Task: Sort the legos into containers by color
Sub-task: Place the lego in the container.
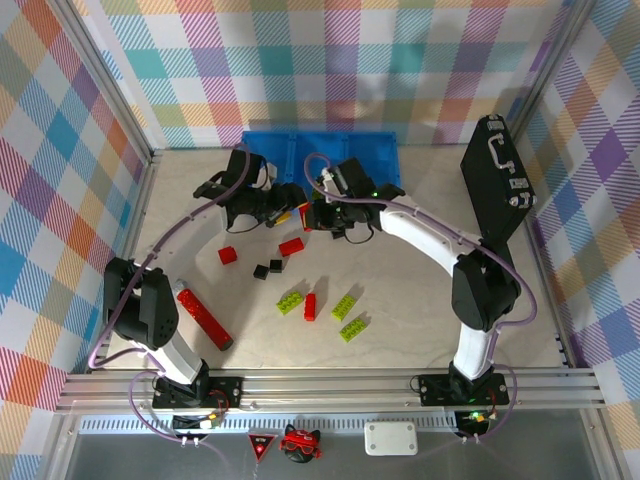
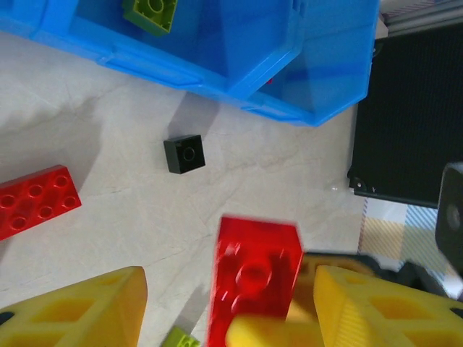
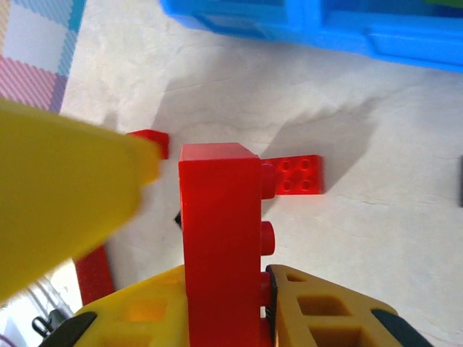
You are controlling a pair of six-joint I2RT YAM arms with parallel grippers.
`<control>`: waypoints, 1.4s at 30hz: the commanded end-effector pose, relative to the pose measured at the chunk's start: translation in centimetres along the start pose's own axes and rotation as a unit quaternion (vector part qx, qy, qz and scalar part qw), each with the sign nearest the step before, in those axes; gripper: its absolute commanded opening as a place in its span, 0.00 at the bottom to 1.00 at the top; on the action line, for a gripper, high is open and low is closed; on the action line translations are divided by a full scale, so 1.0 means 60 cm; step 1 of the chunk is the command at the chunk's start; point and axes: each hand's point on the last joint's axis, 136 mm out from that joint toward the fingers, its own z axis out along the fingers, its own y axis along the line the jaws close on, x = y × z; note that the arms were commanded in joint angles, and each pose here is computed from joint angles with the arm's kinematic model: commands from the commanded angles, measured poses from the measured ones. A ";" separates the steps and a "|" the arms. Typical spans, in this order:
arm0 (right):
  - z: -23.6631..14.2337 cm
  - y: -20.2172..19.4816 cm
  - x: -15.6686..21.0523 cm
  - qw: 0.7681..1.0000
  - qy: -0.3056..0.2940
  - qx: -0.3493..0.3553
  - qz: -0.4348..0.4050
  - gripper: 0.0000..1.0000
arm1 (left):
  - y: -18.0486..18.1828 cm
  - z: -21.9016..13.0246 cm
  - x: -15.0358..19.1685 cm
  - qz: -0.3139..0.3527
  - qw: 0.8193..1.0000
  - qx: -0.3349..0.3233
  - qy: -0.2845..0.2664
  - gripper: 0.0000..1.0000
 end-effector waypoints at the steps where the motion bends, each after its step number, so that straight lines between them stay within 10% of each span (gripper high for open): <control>1: -0.040 -0.054 -0.021 0.999 -0.019 0.037 0.007 0.27 | 0.023 -0.042 -0.013 0.008 1.000 -0.021 -0.022 0.63; 15: -0.040 -0.277 -0.146 0.986 -0.030 0.144 0.075 0.27 | 0.131 -0.064 0.030 0.015 0.994 -0.109 -0.007 0.62; 31: 0.101 -0.346 -0.179 0.984 0.010 0.146 0.103 0.29 | 0.193 -0.067 0.057 0.028 0.984 -0.178 0.009 0.62; 42: 0.024 -0.300 -0.202 0.986 -0.018 0.146 0.082 0.39 | 0.236 -0.068 0.068 0.045 0.970 -0.236 0.030 0.61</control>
